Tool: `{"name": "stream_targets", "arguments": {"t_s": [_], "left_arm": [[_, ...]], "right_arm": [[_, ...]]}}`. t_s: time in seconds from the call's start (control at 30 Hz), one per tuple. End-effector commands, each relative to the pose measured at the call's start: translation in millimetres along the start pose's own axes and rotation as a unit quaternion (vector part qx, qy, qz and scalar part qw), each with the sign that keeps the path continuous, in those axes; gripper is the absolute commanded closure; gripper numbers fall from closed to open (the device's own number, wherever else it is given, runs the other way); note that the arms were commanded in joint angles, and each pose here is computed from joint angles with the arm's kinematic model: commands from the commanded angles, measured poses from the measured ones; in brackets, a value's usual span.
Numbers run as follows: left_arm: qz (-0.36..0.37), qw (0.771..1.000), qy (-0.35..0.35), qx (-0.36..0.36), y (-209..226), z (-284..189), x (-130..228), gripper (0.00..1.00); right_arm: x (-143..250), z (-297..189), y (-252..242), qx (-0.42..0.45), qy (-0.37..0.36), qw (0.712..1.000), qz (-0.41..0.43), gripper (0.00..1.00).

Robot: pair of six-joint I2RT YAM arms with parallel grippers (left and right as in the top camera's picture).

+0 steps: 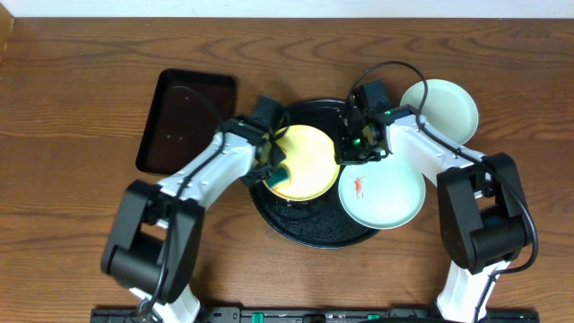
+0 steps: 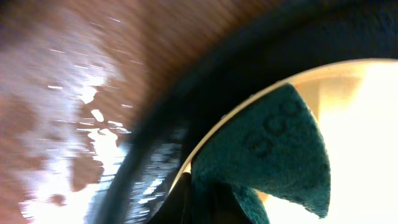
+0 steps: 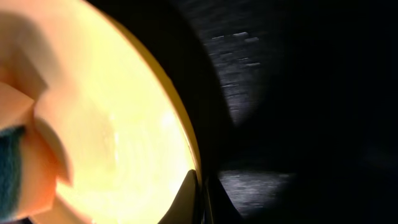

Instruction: Clean dirty plates on tray and stack at the side

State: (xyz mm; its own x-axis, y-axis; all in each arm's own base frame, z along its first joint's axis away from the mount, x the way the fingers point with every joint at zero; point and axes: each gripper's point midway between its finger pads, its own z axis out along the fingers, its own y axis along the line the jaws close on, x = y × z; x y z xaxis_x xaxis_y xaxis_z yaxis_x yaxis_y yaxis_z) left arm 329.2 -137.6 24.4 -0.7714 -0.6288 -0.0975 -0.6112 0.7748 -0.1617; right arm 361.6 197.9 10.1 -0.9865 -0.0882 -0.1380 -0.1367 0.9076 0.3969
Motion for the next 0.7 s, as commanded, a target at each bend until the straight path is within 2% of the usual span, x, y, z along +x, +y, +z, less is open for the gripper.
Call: {"name": "stream_targets", "arguments": {"t_s": [0.0, 0.1, 0.3, 0.43, 0.67], "left_arm": [[-0.026, 0.992, -0.106, -0.058, 51.3, -33.4, -53.2, 0.93], [-0.048, 0.985, -0.155, -0.054, 69.3, -71.1, -75.7, 0.92], [-0.061, 0.977, -0.202, -0.032, 100.2, -122.9, -102.9, 0.93], [-0.048, 0.978, -0.199, -0.031, 113.5, -130.8, -109.8, 0.92], [-0.011, 0.984, -0.174, -0.029, 115.2, -122.5, -110.5, 0.92]], "right_arm": [[-2.2, 0.6, -29.0, 0.054, -0.007, 0.998, 0.021, 0.99], [-2.7, 0.2, -28.6, 0.054, -0.007, 0.998, 0.02, 0.99], [-15.7, -11.2, -20.7, 0.052, -0.017, 0.998, 0.012, 0.99], [-32.7, -34.9, -9.0, 0.054, -0.033, 0.998, -0.022, 0.99], [-67.2, -100.7, -4.1, 0.15, -0.093, 0.982, -0.067, 0.99]]}}
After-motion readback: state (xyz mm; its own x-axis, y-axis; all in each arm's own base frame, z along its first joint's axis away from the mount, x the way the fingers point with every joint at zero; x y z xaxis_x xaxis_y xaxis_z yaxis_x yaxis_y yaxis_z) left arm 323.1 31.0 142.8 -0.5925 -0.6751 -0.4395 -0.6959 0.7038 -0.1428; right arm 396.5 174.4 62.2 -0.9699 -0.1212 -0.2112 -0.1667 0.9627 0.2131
